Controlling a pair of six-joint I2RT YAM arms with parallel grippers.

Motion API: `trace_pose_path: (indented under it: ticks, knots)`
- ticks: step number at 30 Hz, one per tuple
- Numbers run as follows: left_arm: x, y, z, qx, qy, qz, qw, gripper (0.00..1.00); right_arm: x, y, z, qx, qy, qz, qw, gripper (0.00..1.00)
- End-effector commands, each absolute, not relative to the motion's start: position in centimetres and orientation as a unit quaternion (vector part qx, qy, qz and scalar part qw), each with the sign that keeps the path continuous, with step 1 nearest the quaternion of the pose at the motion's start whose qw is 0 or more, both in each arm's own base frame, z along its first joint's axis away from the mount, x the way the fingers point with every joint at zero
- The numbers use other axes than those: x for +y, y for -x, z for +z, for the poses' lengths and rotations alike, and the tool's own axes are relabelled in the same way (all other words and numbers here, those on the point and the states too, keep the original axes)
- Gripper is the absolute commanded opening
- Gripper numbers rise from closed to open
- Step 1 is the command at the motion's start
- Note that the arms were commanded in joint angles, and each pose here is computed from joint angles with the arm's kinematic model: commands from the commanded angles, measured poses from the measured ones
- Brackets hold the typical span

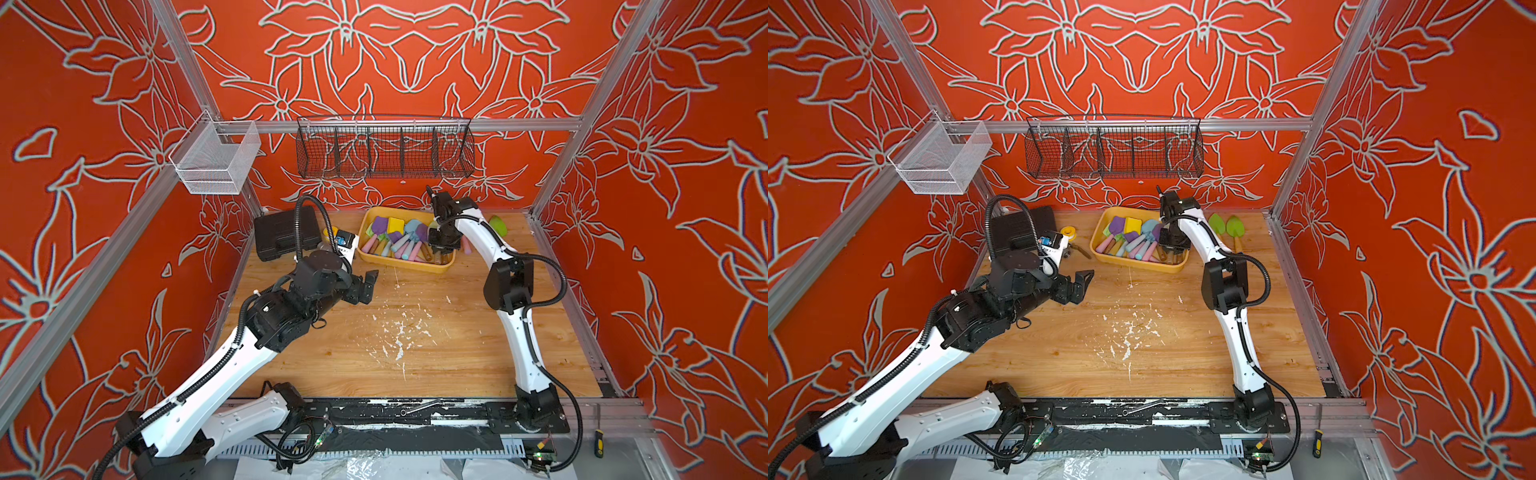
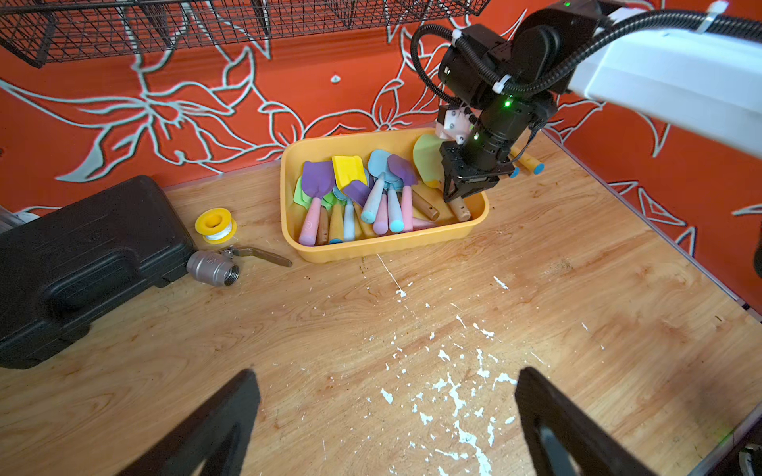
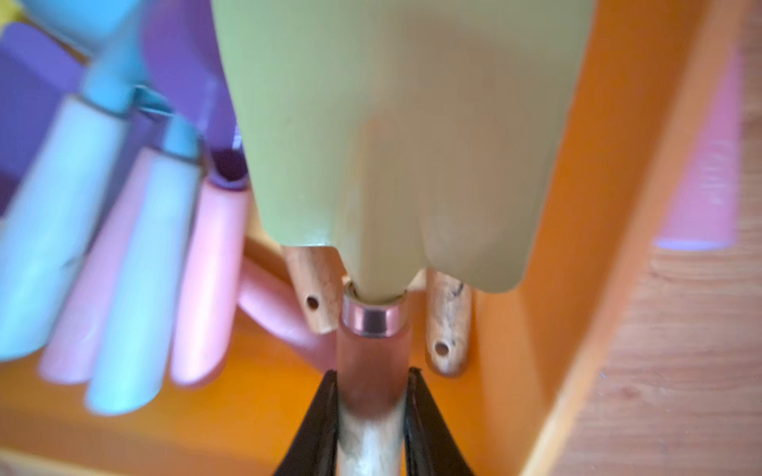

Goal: Take the shovel out of the storage box
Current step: Pick up the shovel from the storage box.

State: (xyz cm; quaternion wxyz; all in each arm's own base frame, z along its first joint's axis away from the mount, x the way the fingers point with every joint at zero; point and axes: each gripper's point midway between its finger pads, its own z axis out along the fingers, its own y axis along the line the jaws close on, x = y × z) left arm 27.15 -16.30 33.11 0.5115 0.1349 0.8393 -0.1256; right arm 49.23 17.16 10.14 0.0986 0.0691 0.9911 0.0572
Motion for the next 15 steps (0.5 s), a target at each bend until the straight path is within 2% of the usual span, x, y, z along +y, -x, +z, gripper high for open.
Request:
trace_pose_path:
  ticks: [1, 15]
  knots:
    - [-16.4, -27.4, 33.8, 0.832, -0.135, -0.131, 0.522, 0.97, 16.7, -47.9, 12.3, 0.992, -0.057, 0.064, 0.093, 0.0]
    - [-16.2, -27.2, 33.7, 0.833, -0.135, -0.129, 0.522, 0.97, 17.0, -48.4, 15.7, 0.985, -0.043, 0.105, 0.133, 0.0]
